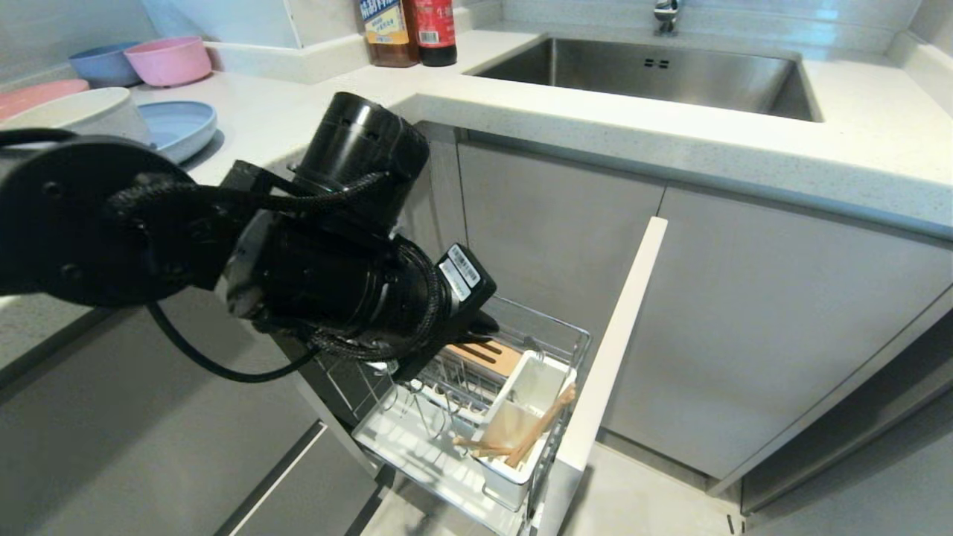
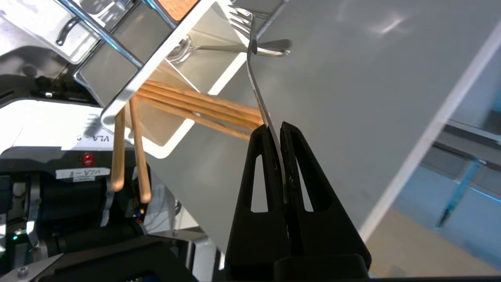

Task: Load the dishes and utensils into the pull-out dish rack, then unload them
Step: Take the fork out of the cupboard

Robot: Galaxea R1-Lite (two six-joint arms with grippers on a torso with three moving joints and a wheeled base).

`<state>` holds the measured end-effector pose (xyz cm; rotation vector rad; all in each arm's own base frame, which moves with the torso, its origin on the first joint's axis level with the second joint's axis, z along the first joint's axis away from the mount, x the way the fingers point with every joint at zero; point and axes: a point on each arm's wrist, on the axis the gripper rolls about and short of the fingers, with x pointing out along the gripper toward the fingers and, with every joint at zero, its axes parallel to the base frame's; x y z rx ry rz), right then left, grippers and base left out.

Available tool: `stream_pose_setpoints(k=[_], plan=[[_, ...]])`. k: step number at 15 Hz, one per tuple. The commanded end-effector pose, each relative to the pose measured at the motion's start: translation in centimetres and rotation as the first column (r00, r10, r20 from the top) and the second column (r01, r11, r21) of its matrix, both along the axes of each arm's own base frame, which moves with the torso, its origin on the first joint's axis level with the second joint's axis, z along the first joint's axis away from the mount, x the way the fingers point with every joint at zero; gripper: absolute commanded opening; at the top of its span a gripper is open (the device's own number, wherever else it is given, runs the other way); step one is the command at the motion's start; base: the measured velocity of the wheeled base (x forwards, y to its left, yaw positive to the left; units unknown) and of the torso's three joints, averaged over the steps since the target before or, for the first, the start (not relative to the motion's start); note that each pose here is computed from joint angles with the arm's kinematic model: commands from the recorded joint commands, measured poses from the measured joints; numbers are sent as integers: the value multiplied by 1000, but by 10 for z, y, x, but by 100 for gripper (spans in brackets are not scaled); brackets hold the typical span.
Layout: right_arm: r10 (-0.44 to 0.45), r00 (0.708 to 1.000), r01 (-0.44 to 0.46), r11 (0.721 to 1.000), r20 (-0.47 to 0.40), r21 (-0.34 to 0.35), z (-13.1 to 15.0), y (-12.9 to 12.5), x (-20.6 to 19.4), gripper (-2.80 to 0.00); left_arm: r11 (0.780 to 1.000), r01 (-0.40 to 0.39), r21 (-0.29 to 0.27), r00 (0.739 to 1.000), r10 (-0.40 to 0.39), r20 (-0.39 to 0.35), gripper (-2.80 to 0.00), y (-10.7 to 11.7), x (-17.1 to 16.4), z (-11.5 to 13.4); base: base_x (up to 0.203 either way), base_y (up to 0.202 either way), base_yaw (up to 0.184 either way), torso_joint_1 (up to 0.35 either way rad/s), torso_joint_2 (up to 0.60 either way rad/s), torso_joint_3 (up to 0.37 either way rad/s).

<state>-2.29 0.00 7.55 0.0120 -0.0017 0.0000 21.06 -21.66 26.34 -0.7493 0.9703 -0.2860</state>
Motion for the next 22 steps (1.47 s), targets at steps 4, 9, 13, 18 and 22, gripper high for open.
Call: stream_pose_setpoints(k=[4, 9, 13, 18, 22], plan=[[0, 1000, 0, 1000, -3, 0, 0, 0, 0, -280, 995, 3, -95, 994, 7, 109, -280, 28, -36, 49, 0, 0, 0, 0, 0, 0], [0, 1000, 0, 1000, 0, 0, 0, 0, 0, -280, 988, 10, -152, 916, 52, 397, -280, 83, -93, 107, 0, 0, 0, 0, 0, 0], [0, 1000, 0, 1000, -2, 0, 0, 0, 0, -280, 993, -98, -66, 708, 116, 696, -280, 127, -120, 140, 0, 0, 0, 0, 0, 0], [0, 1000, 0, 1000, -2, 0, 0, 0, 0, -280, 923, -376, 84, 428, 93, 899, -280, 177, -135, 163, 0, 0, 0, 0, 0, 0], [0, 1000, 0, 1000, -3, 0, 0, 0, 0, -280, 794, -584, 168, 377, 82, 923, -280, 199, -128, 165, 0, 0, 0, 0, 0, 0]])
